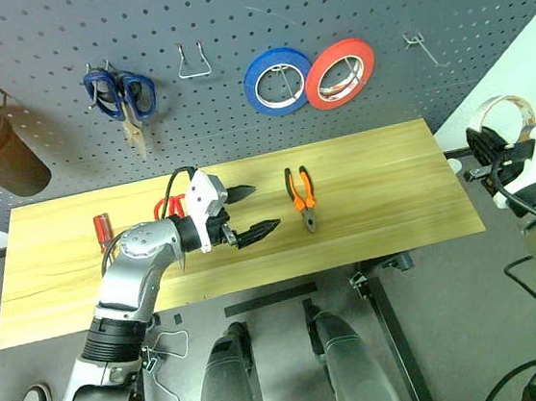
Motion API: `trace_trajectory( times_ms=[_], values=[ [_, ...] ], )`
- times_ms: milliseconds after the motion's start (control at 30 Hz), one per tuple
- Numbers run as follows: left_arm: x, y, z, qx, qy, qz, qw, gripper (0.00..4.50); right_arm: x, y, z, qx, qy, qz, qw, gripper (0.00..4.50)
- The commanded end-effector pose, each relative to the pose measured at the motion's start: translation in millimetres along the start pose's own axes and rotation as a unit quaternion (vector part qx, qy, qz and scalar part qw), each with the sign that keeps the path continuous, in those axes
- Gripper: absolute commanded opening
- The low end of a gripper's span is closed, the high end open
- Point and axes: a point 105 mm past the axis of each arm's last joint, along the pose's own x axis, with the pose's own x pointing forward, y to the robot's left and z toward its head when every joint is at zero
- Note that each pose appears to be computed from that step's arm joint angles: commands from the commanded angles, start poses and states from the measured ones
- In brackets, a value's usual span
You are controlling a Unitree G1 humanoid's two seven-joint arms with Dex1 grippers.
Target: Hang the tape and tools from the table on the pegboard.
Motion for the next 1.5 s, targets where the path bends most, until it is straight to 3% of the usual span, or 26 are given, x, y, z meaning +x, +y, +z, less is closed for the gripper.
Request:
trace_trajectory(
  times_ms=[33, 400, 900, 1500],
  values=[
    [-3, -2, 8, 0.011, -0.018, 0.000, 1.000, 4.50, 7, -7, 22, -0.012, -0.052, 0.006, 0.999, 0.03],
    [-8, -2, 8, 0.008, -0.026, 0.021, 0.999, 4.50, 43, 10, 50, -0.005, -0.113, 0.063, 0.992, 0.03],
    [-13, -4, 0, -0.005, -0.019, 0.038, 0.999, 4.50, 59, 32, 25, 0.016, -0.093, 0.086, 0.992, 0.03],
    [-19, -4, -1, -0.005, -0.014, 0.051, 0.999, 4.50, 86, 49, 22, 0.028, -0.101, 0.107, 0.989, 0.03]
  ],
)
